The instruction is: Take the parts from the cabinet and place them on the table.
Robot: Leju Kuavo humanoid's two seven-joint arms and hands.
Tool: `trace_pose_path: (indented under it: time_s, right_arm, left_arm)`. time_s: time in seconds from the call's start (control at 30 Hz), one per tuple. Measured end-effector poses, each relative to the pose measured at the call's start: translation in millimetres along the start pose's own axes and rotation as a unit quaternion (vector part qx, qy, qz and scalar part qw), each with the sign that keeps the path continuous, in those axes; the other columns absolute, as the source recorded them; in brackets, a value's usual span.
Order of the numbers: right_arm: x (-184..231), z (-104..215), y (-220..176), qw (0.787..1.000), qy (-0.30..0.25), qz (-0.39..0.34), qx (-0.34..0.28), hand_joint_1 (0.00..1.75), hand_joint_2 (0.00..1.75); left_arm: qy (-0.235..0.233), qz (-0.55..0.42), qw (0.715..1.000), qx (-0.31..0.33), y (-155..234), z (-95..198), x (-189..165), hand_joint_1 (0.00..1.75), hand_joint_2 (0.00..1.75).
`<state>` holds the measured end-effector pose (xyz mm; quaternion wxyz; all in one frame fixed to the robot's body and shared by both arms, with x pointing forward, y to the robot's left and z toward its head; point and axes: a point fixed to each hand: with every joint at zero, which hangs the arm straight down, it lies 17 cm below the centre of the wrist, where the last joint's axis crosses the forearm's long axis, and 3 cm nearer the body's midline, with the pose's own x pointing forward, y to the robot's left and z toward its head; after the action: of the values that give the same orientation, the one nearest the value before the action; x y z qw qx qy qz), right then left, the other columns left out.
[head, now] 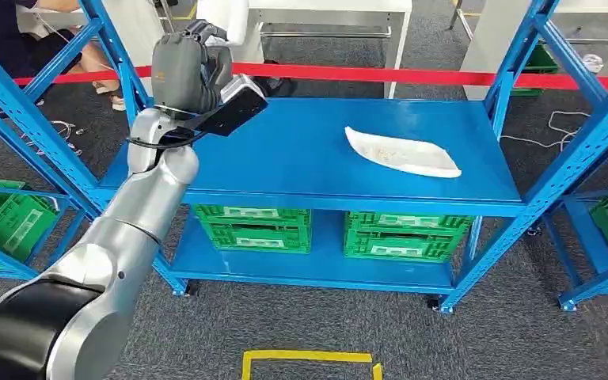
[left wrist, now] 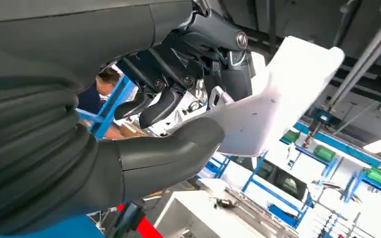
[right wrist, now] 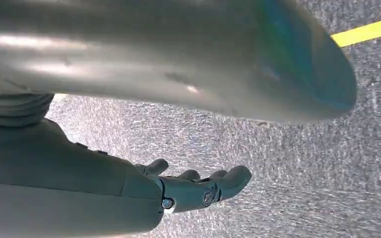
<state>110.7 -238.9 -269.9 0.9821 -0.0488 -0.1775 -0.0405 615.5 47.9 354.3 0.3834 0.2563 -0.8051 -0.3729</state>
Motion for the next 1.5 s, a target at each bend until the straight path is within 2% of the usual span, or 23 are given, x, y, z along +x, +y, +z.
trace_pose_path:
  time_s: [0.83,1.1,1.5]
  right_arm:
    - [3,-1,-4,1.000,0.000,-0.018,-0.010,0.00,0.00]
    - [1,-1,-3,1.000,0.003,-0.018,-0.008,0.00,0.00]
    - [1,0,-1,1.000,0.003,-0.018,-0.007,0.00,0.00]
  left_arm:
    - [-0.025,0.019,0.999,-0.020,-6,-15,40,1.75,1.75]
    - [-0.014,0.014,1.000,-0.023,-7,-11,25,1.75,1.75]
    - [-0.021,0.013,0.999,-0.021,-6,-13,31,1.75,1.75]
